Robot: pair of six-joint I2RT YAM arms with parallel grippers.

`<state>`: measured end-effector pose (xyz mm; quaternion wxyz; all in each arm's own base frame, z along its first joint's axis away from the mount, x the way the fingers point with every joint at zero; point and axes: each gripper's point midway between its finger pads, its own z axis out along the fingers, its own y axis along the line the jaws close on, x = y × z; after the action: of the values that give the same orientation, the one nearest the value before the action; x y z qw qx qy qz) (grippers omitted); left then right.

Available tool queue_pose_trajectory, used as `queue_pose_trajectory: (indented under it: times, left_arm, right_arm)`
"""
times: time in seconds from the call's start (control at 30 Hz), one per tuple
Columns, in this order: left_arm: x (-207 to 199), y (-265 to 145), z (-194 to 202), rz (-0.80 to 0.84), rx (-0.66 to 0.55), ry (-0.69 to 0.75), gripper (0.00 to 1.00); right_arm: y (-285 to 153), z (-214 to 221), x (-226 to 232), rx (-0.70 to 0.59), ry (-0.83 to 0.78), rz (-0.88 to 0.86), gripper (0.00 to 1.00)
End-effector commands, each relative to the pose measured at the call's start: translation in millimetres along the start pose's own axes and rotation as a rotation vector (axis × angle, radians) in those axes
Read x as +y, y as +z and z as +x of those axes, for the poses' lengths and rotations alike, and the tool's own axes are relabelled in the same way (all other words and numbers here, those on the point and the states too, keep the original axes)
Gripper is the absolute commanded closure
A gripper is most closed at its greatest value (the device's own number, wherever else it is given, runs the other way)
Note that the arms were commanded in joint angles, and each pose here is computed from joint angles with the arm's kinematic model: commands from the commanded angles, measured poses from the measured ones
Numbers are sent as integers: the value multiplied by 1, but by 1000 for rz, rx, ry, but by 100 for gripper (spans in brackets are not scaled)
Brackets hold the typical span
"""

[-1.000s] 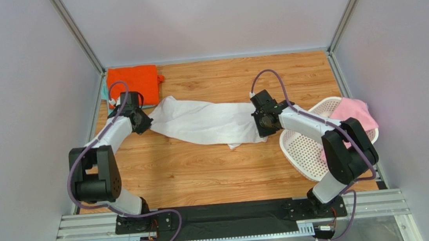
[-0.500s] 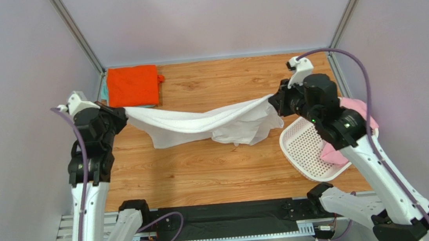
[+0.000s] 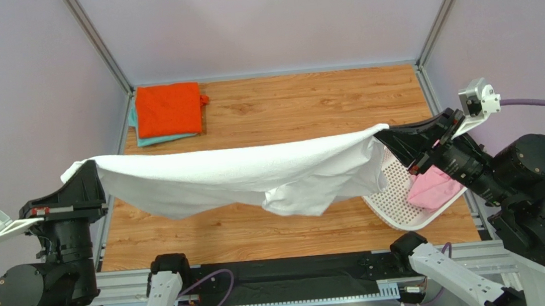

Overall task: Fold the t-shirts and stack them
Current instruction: Flatten the tshirt out

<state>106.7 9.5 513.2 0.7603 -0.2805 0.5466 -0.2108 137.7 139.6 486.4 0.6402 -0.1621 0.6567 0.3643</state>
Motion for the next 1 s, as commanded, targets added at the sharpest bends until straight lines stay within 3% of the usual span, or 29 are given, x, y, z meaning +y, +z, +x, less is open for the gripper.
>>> queue_pose_trajectory:
  times: [0.0,0.17,0.27,0.3,0.4,0.43,0.47,0.5,0.53,0.6,0.63,0.67,0.83,0.97]
  left_arm:
    - [31,10,30,-128,107,69,100]
    - [79,56,89,-315,249,114,100]
    - [125,95,144,-474,365,171,100]
    - [151,110,177,-556,455,208,100]
    - [197,137,237,-688,587,264,96]
    - [208,145,251,-707,613,282,88]
    - [212,156,268,-682,656,300,75]
    - [217,163,278,-693,689,304,35]
    - [236,166,305,-740,775,326,1]
    - [241,175,316,-773,825,333,0]
    - [251,172,328,-809,878,345,0]
    - [251,168,333,-815,911,338,0]
    - [241,139,343,-763,984,265,0]
    - [246,80,364,-720,1102,204,0]
  right_arm:
    - [10,20,-2,82,71,-3,100]
    - [58,65,-50,223,133,175,100]
    - [95,114,-100,340,154,343,100]
    - [114,144,-123,400,174,383,100]
    - [144,208,-169,513,246,417,100]
    - [150,221,-178,535,252,425,98]
    - [156,235,-188,566,255,437,88]
    - [160,244,-199,583,234,459,80]
    - [168,263,-213,634,235,488,75]
    - [169,272,-227,687,215,548,37]
    - [176,265,-230,683,209,550,13]
    - [176,272,-231,714,212,553,0]
    - [172,272,-204,715,210,486,0]
    - [158,304,-158,749,235,397,0]
